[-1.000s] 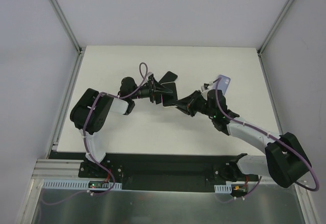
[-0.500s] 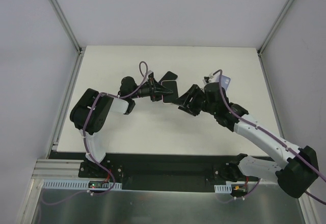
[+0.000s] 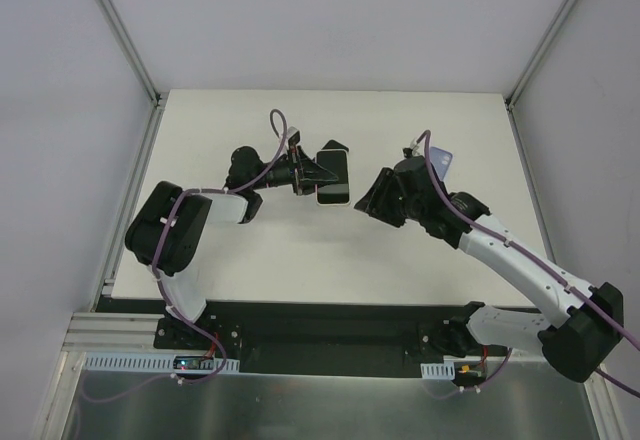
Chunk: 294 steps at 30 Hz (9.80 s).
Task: Take the phone out of the phone case
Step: Remove the phone case from the phone.
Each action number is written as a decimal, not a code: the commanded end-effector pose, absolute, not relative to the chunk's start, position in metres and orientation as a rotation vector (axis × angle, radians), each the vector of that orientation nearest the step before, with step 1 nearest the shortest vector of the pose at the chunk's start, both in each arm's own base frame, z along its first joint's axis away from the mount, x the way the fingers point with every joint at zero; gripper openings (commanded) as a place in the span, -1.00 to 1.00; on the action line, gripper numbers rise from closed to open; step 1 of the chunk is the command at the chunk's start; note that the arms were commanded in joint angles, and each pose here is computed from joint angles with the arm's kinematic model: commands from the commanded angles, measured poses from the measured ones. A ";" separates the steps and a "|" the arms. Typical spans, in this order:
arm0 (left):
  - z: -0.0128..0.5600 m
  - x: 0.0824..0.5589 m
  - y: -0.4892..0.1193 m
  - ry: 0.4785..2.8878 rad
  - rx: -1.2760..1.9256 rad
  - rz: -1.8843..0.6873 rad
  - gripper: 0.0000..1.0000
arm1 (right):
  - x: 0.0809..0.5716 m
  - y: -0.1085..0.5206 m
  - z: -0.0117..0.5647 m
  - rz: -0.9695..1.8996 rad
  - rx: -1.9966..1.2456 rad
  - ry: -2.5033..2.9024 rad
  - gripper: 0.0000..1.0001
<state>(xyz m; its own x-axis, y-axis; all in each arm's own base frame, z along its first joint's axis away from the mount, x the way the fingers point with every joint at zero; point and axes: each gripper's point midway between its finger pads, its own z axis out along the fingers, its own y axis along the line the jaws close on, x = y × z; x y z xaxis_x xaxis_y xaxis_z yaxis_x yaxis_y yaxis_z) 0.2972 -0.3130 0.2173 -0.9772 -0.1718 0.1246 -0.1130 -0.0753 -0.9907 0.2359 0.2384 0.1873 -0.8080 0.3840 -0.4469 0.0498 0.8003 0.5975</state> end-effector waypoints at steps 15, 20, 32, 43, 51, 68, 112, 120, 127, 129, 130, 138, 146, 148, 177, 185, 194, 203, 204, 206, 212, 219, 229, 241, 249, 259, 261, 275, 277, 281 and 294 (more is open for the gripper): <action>0.271 0.274 -0.304 1.872 0.132 -2.166 -1.00 | 0.230 0.251 0.256 0.789 0.152 2.244 -0.07; 0.270 0.275 -0.305 1.881 0.127 -2.153 -1.00 | 0.227 0.253 0.251 0.778 0.136 2.260 -0.07; 0.276 0.274 -0.304 1.868 0.142 -2.148 -1.00 | 0.226 0.255 0.224 0.673 0.107 2.360 -0.09; 0.272 0.275 -0.305 1.885 0.146 -2.136 -1.00 | 0.225 0.248 0.254 0.705 0.131 2.231 -0.11; 0.270 0.274 -0.305 1.886 0.147 -2.133 -1.00 | 0.222 0.260 0.253 0.717 0.085 2.244 -0.12; 0.278 0.271 -0.303 1.868 0.161 -2.130 -1.00 | 0.232 0.242 0.218 0.470 0.113 2.328 -0.15; 0.281 0.271 -0.304 1.896 0.184 -2.082 -1.00 | 0.222 0.251 0.245 0.478 0.021 2.267 -0.21; 0.283 0.270 -0.303 1.891 0.191 -2.079 -1.00 | 0.222 0.257 0.238 0.460 0.001 2.290 -0.21; 0.282 0.270 -0.303 1.895 0.190 -2.076 -1.00 | 0.219 0.254 0.254 0.516 0.017 2.235 -0.21; 0.282 0.270 -0.303 1.895 0.190 -2.076 -1.00 | 0.218 0.254 0.259 0.530 0.011 2.224 -0.21; 0.281 0.271 -0.303 1.897 0.186 -2.076 -1.00 | 0.217 0.255 0.260 0.536 0.010 2.219 -0.21; 0.282 0.269 -0.303 1.893 0.191 -2.074 -1.00 | 0.218 0.263 0.248 0.514 -0.014 2.253 -0.21; 0.285 0.268 -0.302 1.889 0.198 -2.072 -1.00 | 0.223 0.263 0.237 0.459 -0.007 2.269 -0.21; 0.286 0.268 -0.302 1.887 0.199 -2.072 -1.00 | 0.224 0.263 0.235 0.446 -0.009 2.273 -0.21; 0.283 0.267 -0.302 1.899 0.208 -2.067 -1.00 | 0.229 0.261 0.269 0.553 0.033 2.186 -0.22; 0.281 0.268 -0.302 1.903 0.198 -2.066 -1.00 | 0.229 0.267 0.259 0.545 0.012 2.220 -0.22; 0.283 0.267 -0.302 1.897 0.206 -2.065 -1.00 | 0.230 0.271 0.240 0.495 -0.008 2.268 -0.22; 0.288 0.264 -0.300 1.884 0.217 -2.063 -1.00 | 0.231 0.258 0.219 0.367 0.005 2.318 -0.23; 0.288 0.265 -0.300 1.887 0.213 -2.062 -1.00 | 0.231 0.254 0.218 0.348 0.015 2.318 -0.23; 0.289 0.265 -0.299 1.885 0.213 -2.057 -1.00 | 0.231 0.243 0.216 0.288 0.022 2.315 -0.24; 0.293 0.267 -0.297 1.874 0.216 -2.051 -1.00 | 0.227 0.234 0.205 0.230 0.011 2.338 -0.24; 0.296 0.266 -0.296 1.871 0.217 -2.047 -1.00 | 0.224 0.234 0.196 0.200 0.000 2.358 -0.25; 0.316 0.262 -0.294 1.831 0.244 -2.065 -1.00 | 0.226 0.234 0.162 0.065 -0.038 2.415 -0.25; 0.330 0.256 -0.292 1.797 0.263 -2.086 -1.00 | 0.228 0.258 0.150 0.322 0.003 2.429 -0.25; 0.318 0.260 -0.294 1.820 0.246 -2.093 -1.00 | 0.223 0.249 0.202 0.582 0.091 2.270 -0.24; 0.315 0.263 -0.294 1.824 0.232 -2.098 -1.00 | 0.218 0.260 0.264 0.904 0.120 2.095 -0.15; 0.315 0.263 -0.294 1.825 0.230 -2.099 -1.00 | 0.219 0.264 0.263 0.924 0.115 2.104 -0.14; 0.310 0.264 -0.294 1.838 0.217 -2.095 -1.00 | 0.213 0.267 0.273 1.003 0.120 2.067 -0.14; 0.310 0.264 -0.294 1.836 0.218 -2.092 -1.00 | 0.212 0.266 0.273 1.005 0.114 2.068 -0.14; 0.310 0.264 -0.294 1.835 0.221 -2.093 -1.00 | 0.211 0.266 0.274 1.011 0.111 2.067 -0.14; 0.310 0.264 -0.294 1.835 0.221 -2.093 -1.00 | 0.220 0.271 0.268 0.978 0.108 2.085 -0.13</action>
<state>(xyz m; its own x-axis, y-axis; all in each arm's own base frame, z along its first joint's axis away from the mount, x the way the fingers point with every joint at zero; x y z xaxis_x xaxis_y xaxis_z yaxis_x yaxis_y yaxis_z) 0.2698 -0.2960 0.2890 -0.9604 -0.1510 -0.2342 0.2450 -0.0572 -0.9678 0.2128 0.2661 0.2558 -0.6867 0.3625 -0.6301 -0.2268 0.7166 0.6596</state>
